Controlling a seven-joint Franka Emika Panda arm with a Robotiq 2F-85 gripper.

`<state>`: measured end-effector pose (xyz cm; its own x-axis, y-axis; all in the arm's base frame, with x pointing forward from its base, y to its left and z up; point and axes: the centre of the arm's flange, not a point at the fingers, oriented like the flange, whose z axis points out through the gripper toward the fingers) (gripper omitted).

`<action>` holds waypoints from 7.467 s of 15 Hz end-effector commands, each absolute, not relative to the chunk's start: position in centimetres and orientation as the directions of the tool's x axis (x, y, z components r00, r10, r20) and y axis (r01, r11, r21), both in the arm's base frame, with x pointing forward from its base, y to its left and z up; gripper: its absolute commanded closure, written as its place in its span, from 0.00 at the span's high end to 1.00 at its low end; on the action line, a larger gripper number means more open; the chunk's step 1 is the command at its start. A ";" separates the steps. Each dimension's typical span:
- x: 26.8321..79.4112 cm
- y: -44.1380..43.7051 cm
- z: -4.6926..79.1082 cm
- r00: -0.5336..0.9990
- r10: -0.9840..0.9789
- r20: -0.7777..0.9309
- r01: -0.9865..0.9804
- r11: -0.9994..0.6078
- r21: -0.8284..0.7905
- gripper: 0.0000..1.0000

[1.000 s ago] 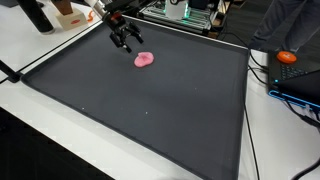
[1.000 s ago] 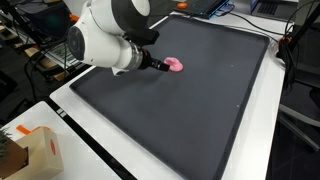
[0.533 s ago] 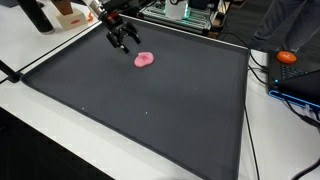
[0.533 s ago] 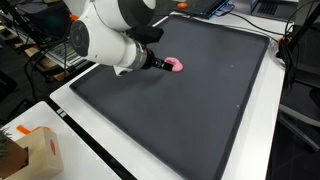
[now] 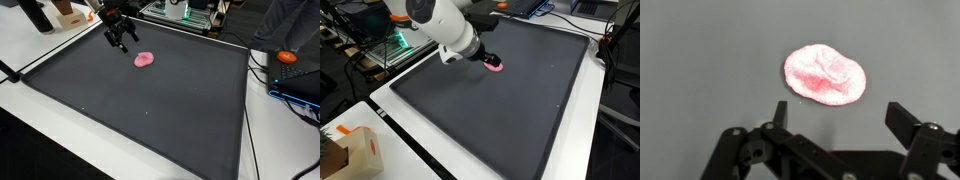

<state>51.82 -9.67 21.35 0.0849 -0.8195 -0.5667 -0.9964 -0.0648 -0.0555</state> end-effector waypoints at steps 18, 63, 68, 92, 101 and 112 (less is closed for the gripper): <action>49.3 1.6 35.6 0.143 -0.988 -0.059 -0.988 -0.139 -0.069 1.00; 51.8 2.7 20.0 0.101 -0.990 -0.098 -0.995 -0.099 -0.030 0.01; 51.8 2.7 20.4 0.105 -0.987 -0.118 -0.994 -0.103 -0.027 0.29; 49.7 -10.2 21.9 0.042 -0.827 -0.560 -0.996 0.009 -0.089 1.00; 47.2 -14.4 18.1 0.033 -0.773 -0.634 -0.995 0.034 -0.094 1.00; 47.5 -15.9 16.5 0.060 -0.742 -0.668 -0.997 -0.009 -0.080 1.00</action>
<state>46.50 -15.53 17.08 0.0396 -0.7614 -0.6471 -0.9971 0.0122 -0.0753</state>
